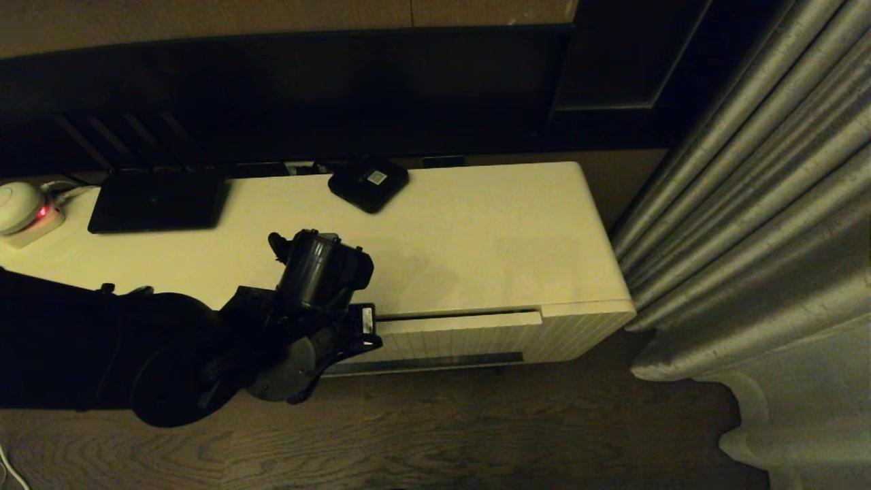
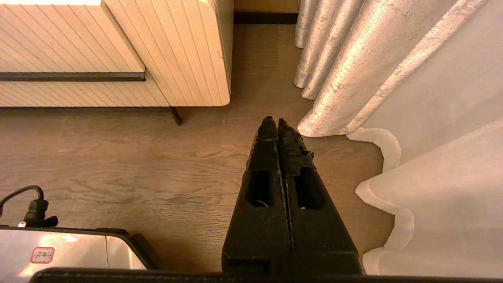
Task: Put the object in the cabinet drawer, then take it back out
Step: Open the drawer
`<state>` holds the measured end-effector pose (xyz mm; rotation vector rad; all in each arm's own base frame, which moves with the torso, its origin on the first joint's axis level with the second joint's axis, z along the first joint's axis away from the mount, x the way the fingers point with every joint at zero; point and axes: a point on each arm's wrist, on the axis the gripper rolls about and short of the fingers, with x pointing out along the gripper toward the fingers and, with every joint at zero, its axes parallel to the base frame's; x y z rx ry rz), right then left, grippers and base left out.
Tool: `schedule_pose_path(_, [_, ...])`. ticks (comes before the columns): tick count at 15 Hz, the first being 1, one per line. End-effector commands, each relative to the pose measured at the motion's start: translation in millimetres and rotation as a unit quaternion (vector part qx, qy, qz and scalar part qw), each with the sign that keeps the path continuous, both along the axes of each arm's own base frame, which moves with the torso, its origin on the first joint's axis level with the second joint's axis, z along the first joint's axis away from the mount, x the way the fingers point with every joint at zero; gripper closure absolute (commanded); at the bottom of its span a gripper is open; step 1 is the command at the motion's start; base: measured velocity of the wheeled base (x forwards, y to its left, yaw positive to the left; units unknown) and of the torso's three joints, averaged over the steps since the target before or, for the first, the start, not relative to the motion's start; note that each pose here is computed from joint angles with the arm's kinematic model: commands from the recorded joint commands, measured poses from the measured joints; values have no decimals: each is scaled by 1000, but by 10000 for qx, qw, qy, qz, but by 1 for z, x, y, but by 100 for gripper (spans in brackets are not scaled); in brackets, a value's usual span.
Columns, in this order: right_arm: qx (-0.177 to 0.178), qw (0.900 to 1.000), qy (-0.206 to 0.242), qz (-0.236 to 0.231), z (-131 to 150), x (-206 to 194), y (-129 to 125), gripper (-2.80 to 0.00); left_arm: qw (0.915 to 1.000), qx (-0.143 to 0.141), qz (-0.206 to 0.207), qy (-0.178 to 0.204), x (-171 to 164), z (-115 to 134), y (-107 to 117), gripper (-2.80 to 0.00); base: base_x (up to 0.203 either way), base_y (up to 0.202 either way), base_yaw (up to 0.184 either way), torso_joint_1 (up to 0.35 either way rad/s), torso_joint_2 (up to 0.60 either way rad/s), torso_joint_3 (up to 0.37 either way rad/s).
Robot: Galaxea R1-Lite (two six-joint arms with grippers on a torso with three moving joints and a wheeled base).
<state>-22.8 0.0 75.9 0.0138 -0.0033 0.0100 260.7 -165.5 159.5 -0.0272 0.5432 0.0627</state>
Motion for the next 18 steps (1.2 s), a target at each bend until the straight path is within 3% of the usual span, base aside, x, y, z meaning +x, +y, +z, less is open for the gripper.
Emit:
schedule_pose_path(1, [0,10000,2,4,0,0,0,0,9999,62,31,79,3,-7,-2,0,0,0,0,0,0,0])
schedule_pose_path(7, [0,10000,10,4,0,0,0,0,9997,-100,58,-203,11,-10,-3,0,0,0,0,0,0,0])
schedule_pose_path(18, [0,10000,2,4,0,0,0,0,10000,-13,61,-23,9,-21,-2,0,0,0,0,0,0,0])
